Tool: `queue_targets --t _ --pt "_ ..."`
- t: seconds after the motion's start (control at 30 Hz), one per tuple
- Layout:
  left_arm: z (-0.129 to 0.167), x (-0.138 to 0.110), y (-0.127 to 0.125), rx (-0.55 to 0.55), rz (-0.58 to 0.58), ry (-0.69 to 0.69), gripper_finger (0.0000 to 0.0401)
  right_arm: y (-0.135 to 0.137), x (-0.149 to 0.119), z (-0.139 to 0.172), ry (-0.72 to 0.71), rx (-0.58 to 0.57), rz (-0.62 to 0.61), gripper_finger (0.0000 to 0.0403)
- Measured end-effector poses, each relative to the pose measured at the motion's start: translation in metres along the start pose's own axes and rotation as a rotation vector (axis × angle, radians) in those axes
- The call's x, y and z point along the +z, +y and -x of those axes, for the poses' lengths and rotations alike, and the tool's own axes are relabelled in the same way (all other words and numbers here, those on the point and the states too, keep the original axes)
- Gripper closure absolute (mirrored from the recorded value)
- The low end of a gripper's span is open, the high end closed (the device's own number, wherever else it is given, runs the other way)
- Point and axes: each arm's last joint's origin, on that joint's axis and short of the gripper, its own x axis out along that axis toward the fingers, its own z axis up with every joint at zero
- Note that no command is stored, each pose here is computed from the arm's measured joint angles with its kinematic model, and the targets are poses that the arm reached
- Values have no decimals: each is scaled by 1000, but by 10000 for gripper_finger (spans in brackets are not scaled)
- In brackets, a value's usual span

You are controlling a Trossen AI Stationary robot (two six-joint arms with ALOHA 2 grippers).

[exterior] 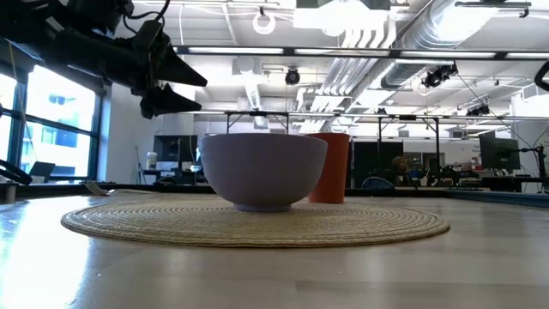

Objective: Pick & Place Utensil
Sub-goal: Put the orange straw into the orange cup

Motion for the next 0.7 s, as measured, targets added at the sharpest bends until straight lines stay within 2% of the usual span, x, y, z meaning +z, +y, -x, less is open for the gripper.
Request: queue_targets --t 0.37,0.53,0.7 --pt "0 0 0 0 0 0 61 0 1 0 -25 13 46 376" --pt "0 0 0 0 0 0 61 0 1 0 -33 15 56 396" --pt "0 0 0 0 0 0 61 0 1 0 -37 16 77 398"
